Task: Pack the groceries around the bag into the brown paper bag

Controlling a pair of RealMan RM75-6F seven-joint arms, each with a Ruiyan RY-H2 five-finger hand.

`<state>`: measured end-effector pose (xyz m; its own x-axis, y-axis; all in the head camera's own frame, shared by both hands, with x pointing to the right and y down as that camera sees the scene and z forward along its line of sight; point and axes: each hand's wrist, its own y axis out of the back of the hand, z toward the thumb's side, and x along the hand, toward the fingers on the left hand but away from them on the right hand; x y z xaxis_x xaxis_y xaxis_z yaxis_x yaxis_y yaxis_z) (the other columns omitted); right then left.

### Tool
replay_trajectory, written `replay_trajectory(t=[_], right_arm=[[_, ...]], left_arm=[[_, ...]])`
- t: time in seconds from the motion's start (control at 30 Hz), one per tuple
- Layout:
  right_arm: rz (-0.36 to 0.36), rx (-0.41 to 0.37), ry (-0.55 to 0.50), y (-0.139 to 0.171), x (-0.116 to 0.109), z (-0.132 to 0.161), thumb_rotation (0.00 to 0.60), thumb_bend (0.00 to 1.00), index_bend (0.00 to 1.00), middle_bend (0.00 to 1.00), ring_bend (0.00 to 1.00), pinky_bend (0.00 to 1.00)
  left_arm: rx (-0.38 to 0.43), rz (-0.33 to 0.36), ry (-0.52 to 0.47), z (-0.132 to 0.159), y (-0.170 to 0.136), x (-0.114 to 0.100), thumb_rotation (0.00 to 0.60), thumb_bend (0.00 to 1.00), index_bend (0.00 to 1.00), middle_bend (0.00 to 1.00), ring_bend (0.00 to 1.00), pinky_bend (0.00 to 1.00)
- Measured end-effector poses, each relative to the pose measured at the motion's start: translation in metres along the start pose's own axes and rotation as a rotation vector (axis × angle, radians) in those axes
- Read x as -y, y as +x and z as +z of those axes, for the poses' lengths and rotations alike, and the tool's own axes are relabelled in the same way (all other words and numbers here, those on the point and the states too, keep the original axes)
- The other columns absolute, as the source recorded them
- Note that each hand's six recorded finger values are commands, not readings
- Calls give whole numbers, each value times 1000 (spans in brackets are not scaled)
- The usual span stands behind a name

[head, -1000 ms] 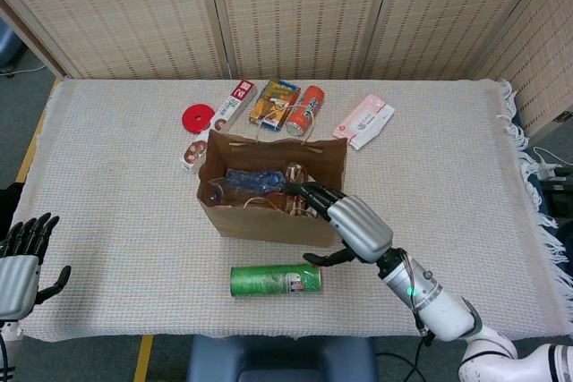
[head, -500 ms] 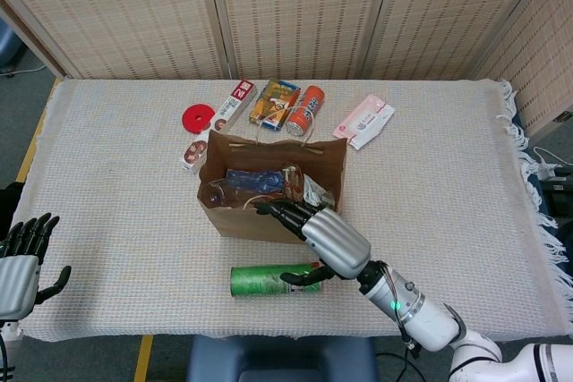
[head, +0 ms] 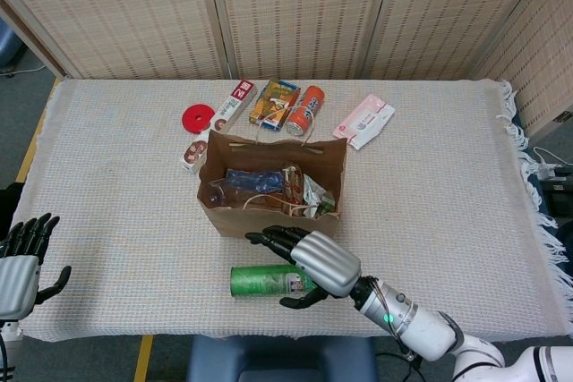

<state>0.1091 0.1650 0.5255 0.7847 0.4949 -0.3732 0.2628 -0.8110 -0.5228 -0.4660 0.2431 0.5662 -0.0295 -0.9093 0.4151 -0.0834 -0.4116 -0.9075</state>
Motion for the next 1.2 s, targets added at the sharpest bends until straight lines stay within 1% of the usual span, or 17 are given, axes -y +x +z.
replay_trajectory(t=[0.2,0.33,0.43,0.67,0.9,1.03,1.2], right_arm=[[81,92,42,3,17,-24,600,87,0,144,83,209],[144,149,85,2,32,-41,600,88,0,144,83,193],[182,173,102,-2,46,-48,600,87,0,144,83,188],[239,193,114,-18,80,-52,600,88,0,140,57,145],[271,215,133,-29,102,-57,600,88,0,123,43,120],[284,242,164,-41,123,-63,600,88,0,117,33,113],[287,283,213,-52,141,-74,600,87,0,98,2,75]], left_arm=[[1,-1,0,0,0,0,600,347,0,0,0,0],[2,-1,0,0,0,0,600,347,0,0,0,0],[3,-1,-1,0,0,0,600,346,0,0,0,0],[6,-4,-4,0,0,0,600,346,0,0,0,0],[10,-5,-8,0,0,0,600,347,0,0,0,0],[14,-8,-10,0,0,0,600,346,0,0,0,0],[15,-9,-11,0,0,0,600,346,0,0,0,0]])
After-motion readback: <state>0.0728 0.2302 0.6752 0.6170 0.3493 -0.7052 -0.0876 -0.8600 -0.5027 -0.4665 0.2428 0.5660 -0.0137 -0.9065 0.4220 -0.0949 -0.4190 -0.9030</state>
